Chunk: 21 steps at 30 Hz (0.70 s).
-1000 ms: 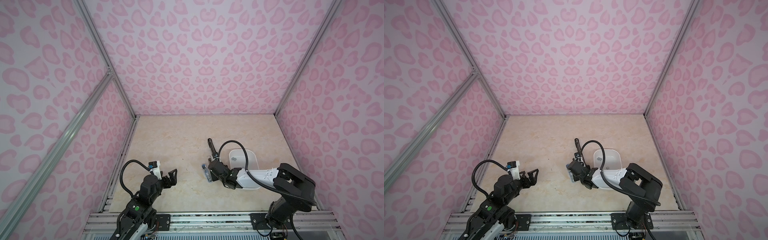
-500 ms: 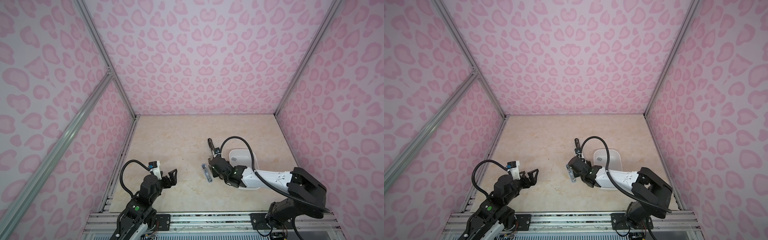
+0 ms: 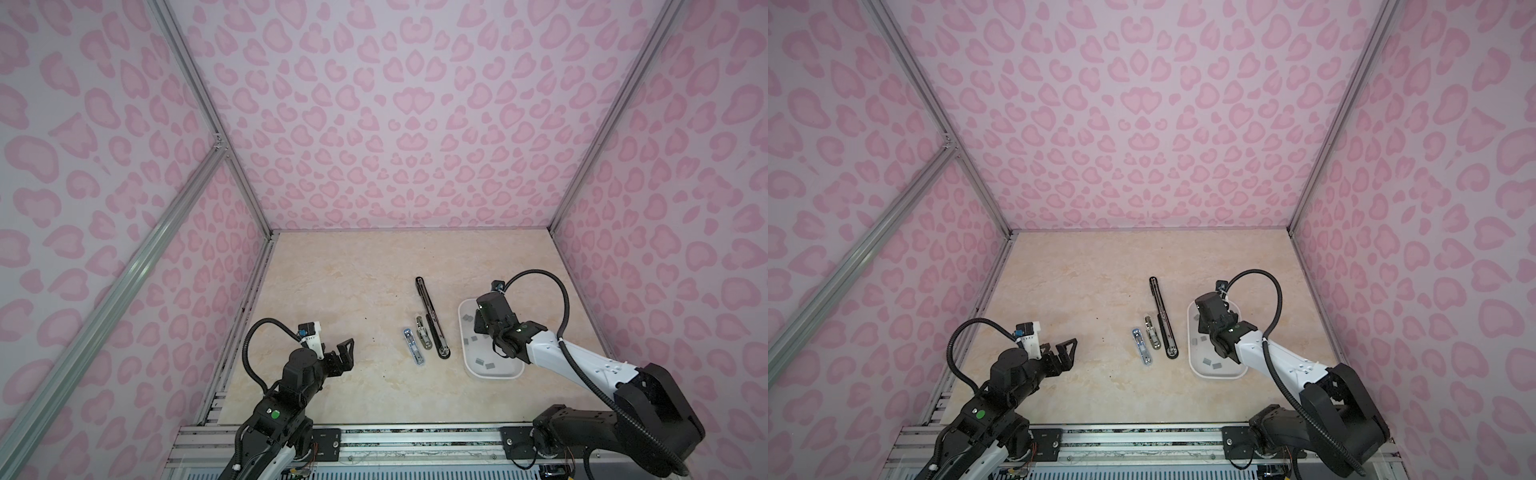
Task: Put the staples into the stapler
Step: 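Lift the right gripper and move it over the white tray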
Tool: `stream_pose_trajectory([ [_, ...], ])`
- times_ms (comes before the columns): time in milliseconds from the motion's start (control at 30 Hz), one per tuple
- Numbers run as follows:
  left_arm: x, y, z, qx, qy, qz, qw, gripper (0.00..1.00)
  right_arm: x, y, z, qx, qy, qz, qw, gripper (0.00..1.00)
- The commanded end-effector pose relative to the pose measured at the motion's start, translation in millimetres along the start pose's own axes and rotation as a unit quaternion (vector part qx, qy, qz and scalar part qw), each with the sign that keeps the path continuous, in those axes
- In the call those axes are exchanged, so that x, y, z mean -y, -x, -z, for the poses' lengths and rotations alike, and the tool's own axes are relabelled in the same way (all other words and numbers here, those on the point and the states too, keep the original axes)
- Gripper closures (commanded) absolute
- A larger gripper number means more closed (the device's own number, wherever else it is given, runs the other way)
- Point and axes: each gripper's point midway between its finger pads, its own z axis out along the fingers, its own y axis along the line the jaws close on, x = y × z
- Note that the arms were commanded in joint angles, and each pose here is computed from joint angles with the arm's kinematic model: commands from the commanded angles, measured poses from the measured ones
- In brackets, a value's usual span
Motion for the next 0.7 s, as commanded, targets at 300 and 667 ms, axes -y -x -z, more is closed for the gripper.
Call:
stream_pose_trajectory([
  [300, 5, 5, 2, 0.01, -0.012, 0.001, 1.0, 0.03, -13, -45, -18, -0.074, 0.062, -0.093, 0.991, 0.77],
  [667, 7, 3, 3, 0.007, -0.018, -0.002, 1.0, 0.03, -11, -58, -4, -0.076, 0.058, -0.103, 0.99, 0.73],
])
